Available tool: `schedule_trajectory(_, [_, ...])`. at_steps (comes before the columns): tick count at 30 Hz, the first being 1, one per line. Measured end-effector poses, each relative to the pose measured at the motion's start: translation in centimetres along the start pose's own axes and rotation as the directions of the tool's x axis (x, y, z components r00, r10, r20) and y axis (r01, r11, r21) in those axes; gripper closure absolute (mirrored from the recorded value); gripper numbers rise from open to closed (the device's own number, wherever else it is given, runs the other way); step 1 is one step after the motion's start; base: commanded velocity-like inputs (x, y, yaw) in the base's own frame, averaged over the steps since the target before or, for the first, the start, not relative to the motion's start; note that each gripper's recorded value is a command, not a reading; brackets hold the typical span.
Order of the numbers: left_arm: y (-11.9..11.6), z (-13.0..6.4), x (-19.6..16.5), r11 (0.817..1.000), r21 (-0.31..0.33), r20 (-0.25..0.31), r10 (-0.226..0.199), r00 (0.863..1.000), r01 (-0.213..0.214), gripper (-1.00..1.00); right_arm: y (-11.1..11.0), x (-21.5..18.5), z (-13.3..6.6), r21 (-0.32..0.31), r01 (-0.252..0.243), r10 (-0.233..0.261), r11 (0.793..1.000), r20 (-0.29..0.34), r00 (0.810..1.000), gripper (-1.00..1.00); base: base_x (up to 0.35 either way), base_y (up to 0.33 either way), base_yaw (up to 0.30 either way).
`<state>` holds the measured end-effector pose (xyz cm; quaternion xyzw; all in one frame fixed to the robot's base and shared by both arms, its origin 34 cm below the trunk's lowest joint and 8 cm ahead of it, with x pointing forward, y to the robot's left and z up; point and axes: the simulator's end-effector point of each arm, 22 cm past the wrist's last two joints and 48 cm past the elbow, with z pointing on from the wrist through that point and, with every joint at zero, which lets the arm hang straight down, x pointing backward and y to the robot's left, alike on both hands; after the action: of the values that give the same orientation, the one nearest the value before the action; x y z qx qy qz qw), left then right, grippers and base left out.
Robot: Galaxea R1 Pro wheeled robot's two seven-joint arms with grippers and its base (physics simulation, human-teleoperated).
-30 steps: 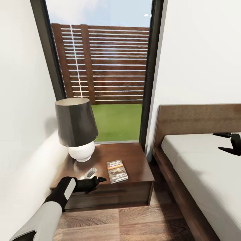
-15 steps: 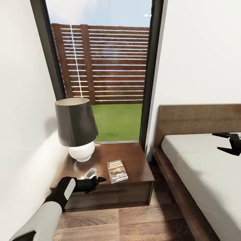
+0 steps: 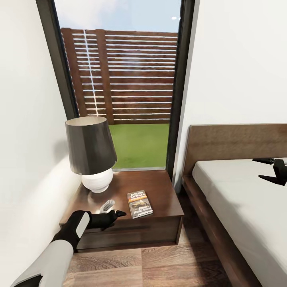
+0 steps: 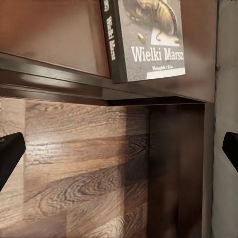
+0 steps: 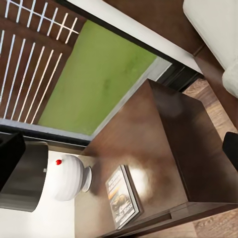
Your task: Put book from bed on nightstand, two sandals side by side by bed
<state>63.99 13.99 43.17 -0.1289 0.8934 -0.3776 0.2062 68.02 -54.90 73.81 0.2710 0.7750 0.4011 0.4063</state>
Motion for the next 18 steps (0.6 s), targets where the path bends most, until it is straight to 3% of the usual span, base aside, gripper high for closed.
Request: schedule_trajectory(18, [-3.4, -2.5, -2.4, 0.999, 0.034, 0.005, 0.000, 1.000, 0.000, -1.00, 3.3, -2.0, -0.1, 0.002, -0.005, 0.005, 1.000, -0.004, 1.000, -1.00, 0.000, 0.000, 0.000])
